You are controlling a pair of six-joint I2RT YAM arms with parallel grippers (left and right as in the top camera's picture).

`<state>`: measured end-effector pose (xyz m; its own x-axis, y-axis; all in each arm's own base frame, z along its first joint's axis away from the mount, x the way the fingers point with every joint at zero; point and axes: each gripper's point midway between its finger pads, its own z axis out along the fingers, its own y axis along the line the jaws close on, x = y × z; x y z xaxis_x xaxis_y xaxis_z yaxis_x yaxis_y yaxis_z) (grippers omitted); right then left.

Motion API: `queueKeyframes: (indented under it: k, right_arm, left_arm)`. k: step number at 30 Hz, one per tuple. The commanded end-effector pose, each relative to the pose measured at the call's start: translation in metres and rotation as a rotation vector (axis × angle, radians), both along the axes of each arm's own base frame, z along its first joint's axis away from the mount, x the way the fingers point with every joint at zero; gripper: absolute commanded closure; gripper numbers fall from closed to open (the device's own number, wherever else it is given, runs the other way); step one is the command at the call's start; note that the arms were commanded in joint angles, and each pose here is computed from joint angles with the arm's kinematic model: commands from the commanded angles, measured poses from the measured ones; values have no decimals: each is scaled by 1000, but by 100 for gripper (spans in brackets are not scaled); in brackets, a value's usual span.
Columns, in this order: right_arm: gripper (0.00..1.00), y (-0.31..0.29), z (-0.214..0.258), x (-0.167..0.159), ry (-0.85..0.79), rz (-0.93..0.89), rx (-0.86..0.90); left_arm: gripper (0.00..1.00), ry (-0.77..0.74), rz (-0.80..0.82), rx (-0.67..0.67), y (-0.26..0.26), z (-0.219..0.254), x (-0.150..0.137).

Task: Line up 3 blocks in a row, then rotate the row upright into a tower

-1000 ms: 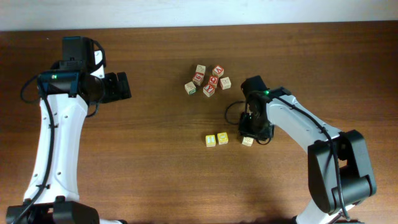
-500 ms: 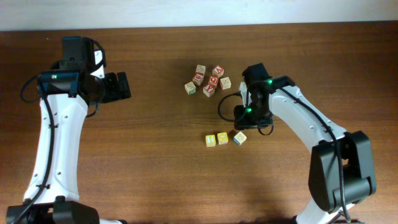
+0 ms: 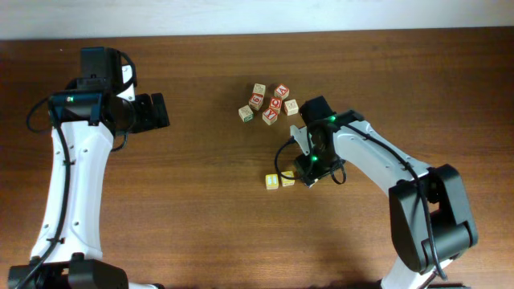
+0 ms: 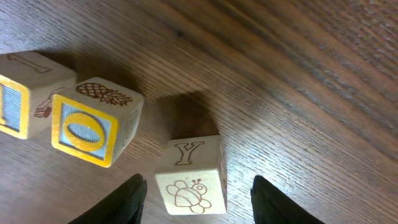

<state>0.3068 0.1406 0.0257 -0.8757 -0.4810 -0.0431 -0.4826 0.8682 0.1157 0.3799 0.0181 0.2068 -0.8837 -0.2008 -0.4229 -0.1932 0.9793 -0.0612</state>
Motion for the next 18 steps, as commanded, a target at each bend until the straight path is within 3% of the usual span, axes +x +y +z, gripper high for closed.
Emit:
queueKeyframes:
  k: [1, 5, 8, 17, 18]
  right_arm:
    - [45, -6, -11, -9, 22, 12, -31]
    - [66, -4, -13, -6, 11, -19, -25]
    - [70, 6, -11, -1, 18, -179, 27]
    - [69, 31, -9, -5, 33, -171, 106]
    - [66, 31, -9, -5, 34, -171, 106]
  left_arm:
    - [1, -17, 19, 1, 3, 5, 3]
    - [1, -17, 19, 1, 3, 5, 3]
    - [1, -17, 19, 1, 3, 5, 3]
    - [1, -17, 19, 1, 3, 5, 3]
    - [1, -17, 19, 1, 3, 5, 3]
